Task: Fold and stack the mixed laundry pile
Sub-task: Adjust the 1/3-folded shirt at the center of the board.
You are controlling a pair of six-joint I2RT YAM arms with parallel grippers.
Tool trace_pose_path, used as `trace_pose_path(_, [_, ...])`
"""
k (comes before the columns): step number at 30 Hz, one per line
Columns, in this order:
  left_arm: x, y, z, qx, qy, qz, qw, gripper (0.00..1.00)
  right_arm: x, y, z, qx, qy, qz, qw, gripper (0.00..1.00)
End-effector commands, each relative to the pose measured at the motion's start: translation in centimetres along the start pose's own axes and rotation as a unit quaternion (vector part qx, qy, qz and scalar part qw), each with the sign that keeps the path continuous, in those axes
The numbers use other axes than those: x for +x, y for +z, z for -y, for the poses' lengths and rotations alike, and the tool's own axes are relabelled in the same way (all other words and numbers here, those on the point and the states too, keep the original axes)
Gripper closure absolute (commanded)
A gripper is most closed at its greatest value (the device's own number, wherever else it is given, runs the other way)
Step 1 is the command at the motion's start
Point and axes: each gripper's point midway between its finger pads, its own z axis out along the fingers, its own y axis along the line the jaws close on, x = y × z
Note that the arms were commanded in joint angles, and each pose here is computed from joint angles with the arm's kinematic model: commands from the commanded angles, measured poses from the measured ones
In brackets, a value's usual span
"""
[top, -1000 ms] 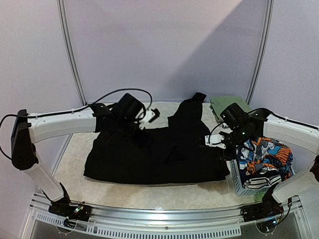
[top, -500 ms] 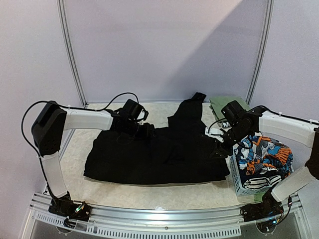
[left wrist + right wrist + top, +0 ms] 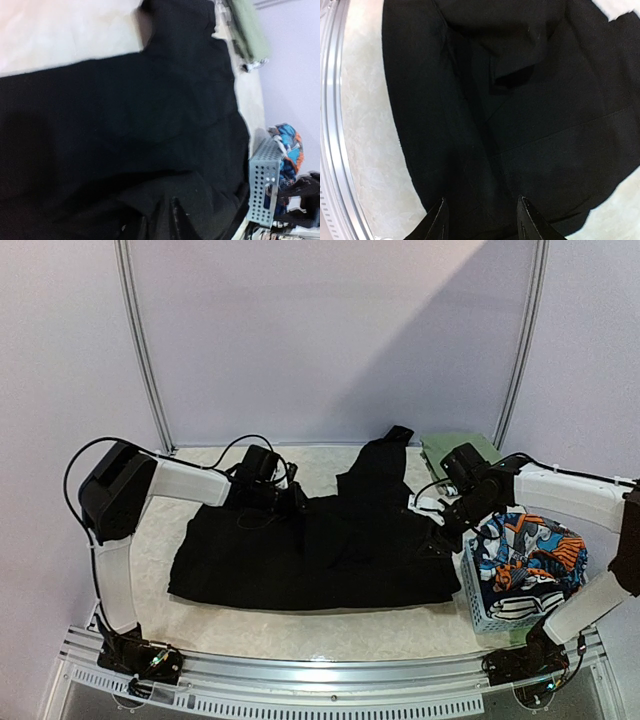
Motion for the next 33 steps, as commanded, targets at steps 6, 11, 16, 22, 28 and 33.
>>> trace_pose_path(6, [-5.1,-7.9,6.6,0.102,0.088,0.154,0.979,1.00,4.5,5.1,-0.3,-0.051,0.040,-0.084,0.994,0.53])
trace_pose_path(11, [-6.0,-11.4,7.9,0.103,0.128,0.211,0.964,1.00,5.2,5.7,-0.4,-0.059,0.045,-0.098,0.992,0.52])
trace_pose_path(16, [-5.6,-12.7,6.8,0.066,0.122,0.222,0.965,1.00,5.6,6.0,-0.5,-0.065,0.050,-0.104,0.991,0.52])
trace_pose_path(22, [-4.5,-16.6,3.1,-0.054,0.118,0.274,0.953,1.00,5.7,6.0,-0.5,-0.065,0.052,-0.107,0.991,0.52])
trace_pose_path(28, [-3.5,-18.6,3.1,-0.075,0.154,0.281,0.944,0.99,5.8,6.3,-0.4,-0.067,0.053,-0.111,0.990,0.52])
trace_pose_path(33, [-3.9,-20.2,3.2,-0.089,0.156,0.303,0.936,0.99,5.9,6.4,-0.3,-0.066,0.057,-0.114,0.990,0.52])
